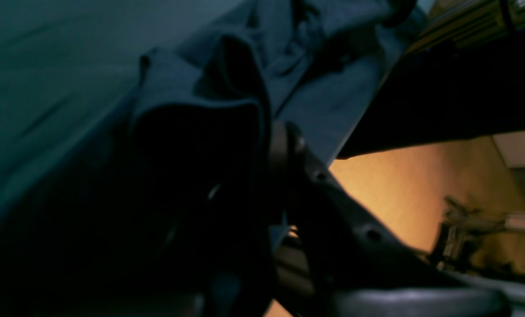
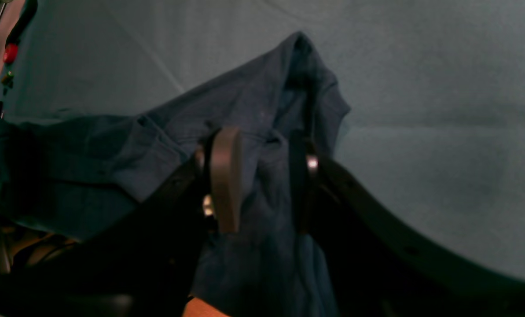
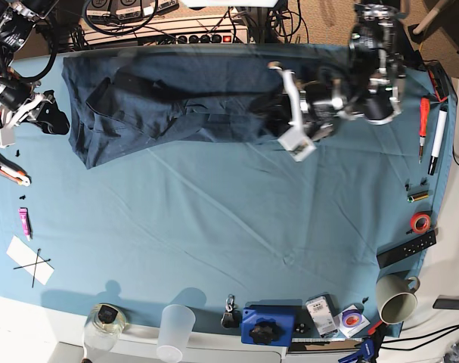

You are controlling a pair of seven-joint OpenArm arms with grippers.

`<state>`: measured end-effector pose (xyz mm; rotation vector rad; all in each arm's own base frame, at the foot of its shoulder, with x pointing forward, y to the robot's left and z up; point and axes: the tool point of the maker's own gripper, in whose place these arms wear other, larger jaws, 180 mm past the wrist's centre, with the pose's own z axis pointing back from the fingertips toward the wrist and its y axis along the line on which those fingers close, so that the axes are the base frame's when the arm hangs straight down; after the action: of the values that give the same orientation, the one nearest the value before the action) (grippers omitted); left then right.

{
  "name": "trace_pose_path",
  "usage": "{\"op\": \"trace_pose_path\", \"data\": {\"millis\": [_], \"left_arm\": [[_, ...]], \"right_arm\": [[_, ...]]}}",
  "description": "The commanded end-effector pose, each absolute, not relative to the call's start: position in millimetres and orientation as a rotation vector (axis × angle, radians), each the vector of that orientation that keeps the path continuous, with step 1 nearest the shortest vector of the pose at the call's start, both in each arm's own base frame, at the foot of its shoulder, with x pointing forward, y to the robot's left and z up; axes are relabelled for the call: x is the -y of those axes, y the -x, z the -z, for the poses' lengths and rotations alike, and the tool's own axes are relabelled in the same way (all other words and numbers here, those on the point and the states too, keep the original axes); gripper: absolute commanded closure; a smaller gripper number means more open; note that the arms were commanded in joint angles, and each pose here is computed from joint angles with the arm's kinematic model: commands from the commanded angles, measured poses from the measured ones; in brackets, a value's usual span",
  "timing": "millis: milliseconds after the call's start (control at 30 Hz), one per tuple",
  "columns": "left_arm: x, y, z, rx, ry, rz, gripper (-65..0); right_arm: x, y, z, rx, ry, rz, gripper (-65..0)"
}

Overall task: Fold the T-shirt properly
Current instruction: 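Grasp the strip's end with the left gripper and fold it toward the middle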

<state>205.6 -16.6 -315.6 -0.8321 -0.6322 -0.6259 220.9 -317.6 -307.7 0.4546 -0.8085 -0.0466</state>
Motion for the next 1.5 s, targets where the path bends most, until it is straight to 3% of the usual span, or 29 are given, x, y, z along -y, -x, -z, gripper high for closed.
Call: {"op": "trace_pose_path", "data": {"millis": [0,367,400,500,567,733,867,1000,1233,1467], "left_arm": [[25,-208,306,0.670,0.852,0.636,0.0],[64,-211,315,0.657,0.839,0.599,0.0],[65,-210,315,0.661,0.842,0.614,-3.4],[66,-208,314,0.666,0.844,0.642,-26.0],[65,-205,315,0.647,0.842,0.643,-30.7],[66,-198,286,0.681,0.897,0.655,-23.8],[39,-214,278,0.780,0.785,0.592,-13.0],[4,-223,295,0.755,0.683,0.480,-0.4],[-50,-214,319,0.690,0.561,0.402,0.0],[-57,-211,314,0.694,0.604,0.358,0.0]], "right_arm": [[323,-228,292,0.858,-0.440,0.024,-18.7],[323,-228,292,0.858,-0.440,0.024,-18.7],[323,-228,292,0.858,-0.440,0.024,-18.7],[323,-228,292,0.858,-0.440,0.024,-18.7],[323,-228,291,0.859,-0.440,0.024,-18.7],[323,-228,292,0.856,-0.436,0.024,-18.7],[327,-225,298,0.829,-0.404,0.026,-18.7],[328,-227,296,0.843,-0.406,0.028,-18.7],[325,-228,293,0.852,-0.425,0.026,-18.7],[314,-234,275,0.932,-0.518,0.019,-18.7]]}}
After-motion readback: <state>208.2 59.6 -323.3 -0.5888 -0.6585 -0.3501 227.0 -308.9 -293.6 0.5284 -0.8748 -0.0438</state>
